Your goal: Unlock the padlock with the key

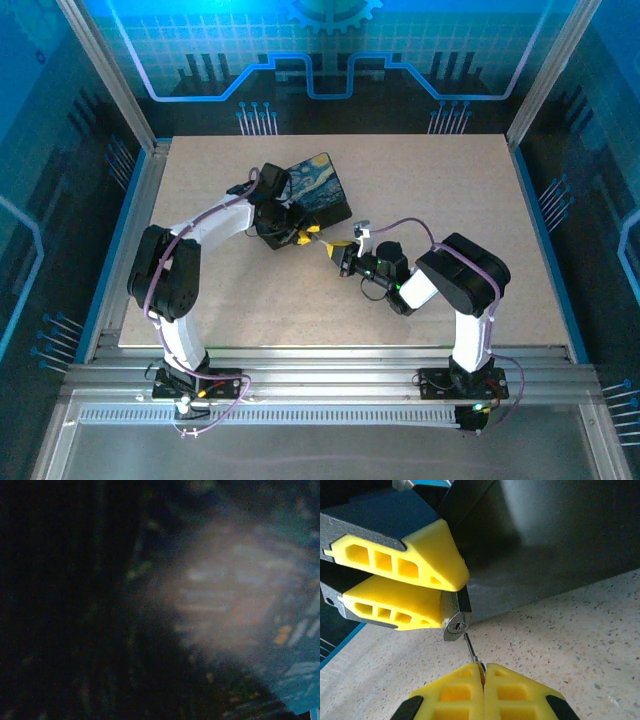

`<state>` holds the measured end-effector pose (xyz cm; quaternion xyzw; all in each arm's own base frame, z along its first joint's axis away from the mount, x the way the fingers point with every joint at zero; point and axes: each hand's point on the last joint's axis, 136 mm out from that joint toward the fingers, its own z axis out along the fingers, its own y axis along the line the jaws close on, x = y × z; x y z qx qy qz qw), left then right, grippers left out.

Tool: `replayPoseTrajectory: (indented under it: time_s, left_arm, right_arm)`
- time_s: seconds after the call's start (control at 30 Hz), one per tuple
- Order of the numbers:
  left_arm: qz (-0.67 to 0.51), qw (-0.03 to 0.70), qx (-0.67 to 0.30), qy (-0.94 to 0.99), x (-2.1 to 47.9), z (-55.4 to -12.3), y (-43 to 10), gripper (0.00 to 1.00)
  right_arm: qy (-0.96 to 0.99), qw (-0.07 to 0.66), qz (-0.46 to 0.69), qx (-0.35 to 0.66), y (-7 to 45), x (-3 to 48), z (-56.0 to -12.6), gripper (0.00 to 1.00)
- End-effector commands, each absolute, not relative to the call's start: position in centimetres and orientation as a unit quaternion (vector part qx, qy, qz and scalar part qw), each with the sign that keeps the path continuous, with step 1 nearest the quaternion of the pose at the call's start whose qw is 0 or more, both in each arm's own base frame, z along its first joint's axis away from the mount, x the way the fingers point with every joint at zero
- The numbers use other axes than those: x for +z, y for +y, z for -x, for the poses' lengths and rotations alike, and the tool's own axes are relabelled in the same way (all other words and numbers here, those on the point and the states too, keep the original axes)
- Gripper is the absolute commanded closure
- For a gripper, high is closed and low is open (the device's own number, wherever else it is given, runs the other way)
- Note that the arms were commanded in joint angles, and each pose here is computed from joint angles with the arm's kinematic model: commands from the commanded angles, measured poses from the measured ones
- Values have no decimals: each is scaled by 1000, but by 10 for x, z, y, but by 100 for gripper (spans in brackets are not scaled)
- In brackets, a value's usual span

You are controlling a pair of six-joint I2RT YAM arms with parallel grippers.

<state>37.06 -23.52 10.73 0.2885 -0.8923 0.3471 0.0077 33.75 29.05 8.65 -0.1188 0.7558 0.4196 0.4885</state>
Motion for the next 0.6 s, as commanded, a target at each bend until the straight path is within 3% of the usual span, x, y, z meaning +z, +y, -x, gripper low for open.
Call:
replayPoseTrajectory:
  time_s: [0.0,0.57]
  left_arm:
    - [-321,57,362,-874,113,-355,-234,100]
    - [-335,57,363,-868,107,-357,-230,100]
  right_arm:
    - [724,537,127,413,292,111,-343,100]
    - [724,534,139,415,302,111,-342,100]
